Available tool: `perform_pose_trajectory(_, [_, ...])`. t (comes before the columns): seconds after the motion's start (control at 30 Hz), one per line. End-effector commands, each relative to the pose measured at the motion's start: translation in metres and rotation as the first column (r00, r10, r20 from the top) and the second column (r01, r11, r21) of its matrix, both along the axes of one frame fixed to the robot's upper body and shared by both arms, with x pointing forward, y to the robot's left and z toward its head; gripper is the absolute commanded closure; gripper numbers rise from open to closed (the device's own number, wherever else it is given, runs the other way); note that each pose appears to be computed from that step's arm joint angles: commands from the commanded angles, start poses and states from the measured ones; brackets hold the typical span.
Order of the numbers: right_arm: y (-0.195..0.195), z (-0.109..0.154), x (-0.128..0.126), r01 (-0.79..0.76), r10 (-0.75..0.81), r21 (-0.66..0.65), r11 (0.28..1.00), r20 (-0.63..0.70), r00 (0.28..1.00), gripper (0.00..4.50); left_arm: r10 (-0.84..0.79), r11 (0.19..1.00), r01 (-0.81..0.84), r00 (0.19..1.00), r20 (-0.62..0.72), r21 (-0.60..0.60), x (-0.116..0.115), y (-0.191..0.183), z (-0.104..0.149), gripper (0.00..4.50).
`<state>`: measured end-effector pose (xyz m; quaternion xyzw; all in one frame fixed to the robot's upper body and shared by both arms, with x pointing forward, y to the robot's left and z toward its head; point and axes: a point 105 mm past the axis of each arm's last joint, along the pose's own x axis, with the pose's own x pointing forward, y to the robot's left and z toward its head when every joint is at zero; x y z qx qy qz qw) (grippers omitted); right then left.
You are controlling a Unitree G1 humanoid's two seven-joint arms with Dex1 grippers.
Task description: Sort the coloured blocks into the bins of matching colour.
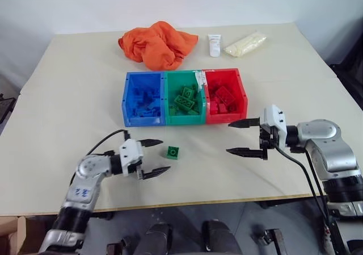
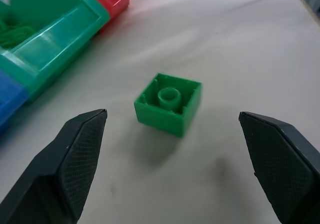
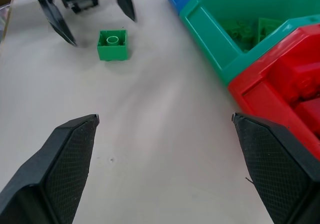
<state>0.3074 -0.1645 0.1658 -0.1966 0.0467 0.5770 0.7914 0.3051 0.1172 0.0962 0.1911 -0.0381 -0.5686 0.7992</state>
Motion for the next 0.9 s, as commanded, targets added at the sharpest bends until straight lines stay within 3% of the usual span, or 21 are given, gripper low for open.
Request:
perform_pose_trajectory(0.03, [-0.008,0.016,-0.006,0.044,-0.044,0.013,0.999,0.057,0.997,0.04,-0.011,1.0,0.011,1.0,0.009,0.022,0.009,-0.007,-0.005,0.0])
perform_pose_trajectory(0.13, [-0.012,0.015,-0.011,0.074,-0.075,0.015,0.997,0.054,0.996,0.04,-0.052,0.999,0.052,0.999,-0.003,0.017,0.013,-0.017,-0.007,0.0])
perform_pose_trajectory(0.2, [-0.014,0.016,-0.012,0.093,-0.094,0.022,0.995,0.059,0.994,0.0,-0.086,0.996,0.086,0.996,-0.011,-0.006,0.012,-0.021,-0.005,0.38])
perform_pose_trajectory(0.47, [-0.019,0.018,-0.013,0.139,-0.141,0.032,0.99,0.071,0.988,0.0,-0.094,0.996,0.094,0.995,0.011,-0.005,0.017,-0.021,0.006,2.6])
perform_pose_trajectory(0.53, [-0.018,0.018,-0.011,0.144,-0.146,0.036,0.989,0.075,0.986,0.0,-0.065,0.998,0.066,0.998,0.024,-0.02,0.022,-0.023,0.013,2.97])
perform_pose_trajectory(0.73, [-0.02,0.023,-0.009,0.165,-0.17,0.057,0.985,0.094,0.981,0.0,0.07,0.983,-0.06,0.996,0.056,-0.172,0.047,-0.039,0.059,2.98])
perform_pose_trajectory(0.9, [-0.023,0.027,-0.011,0.197,-0.205,0.078,0.977,0.115,0.972,0.0,0.202,0.976,-0.195,0.976,0.075,-0.091,0.082,-0.05,0.075,2.98])
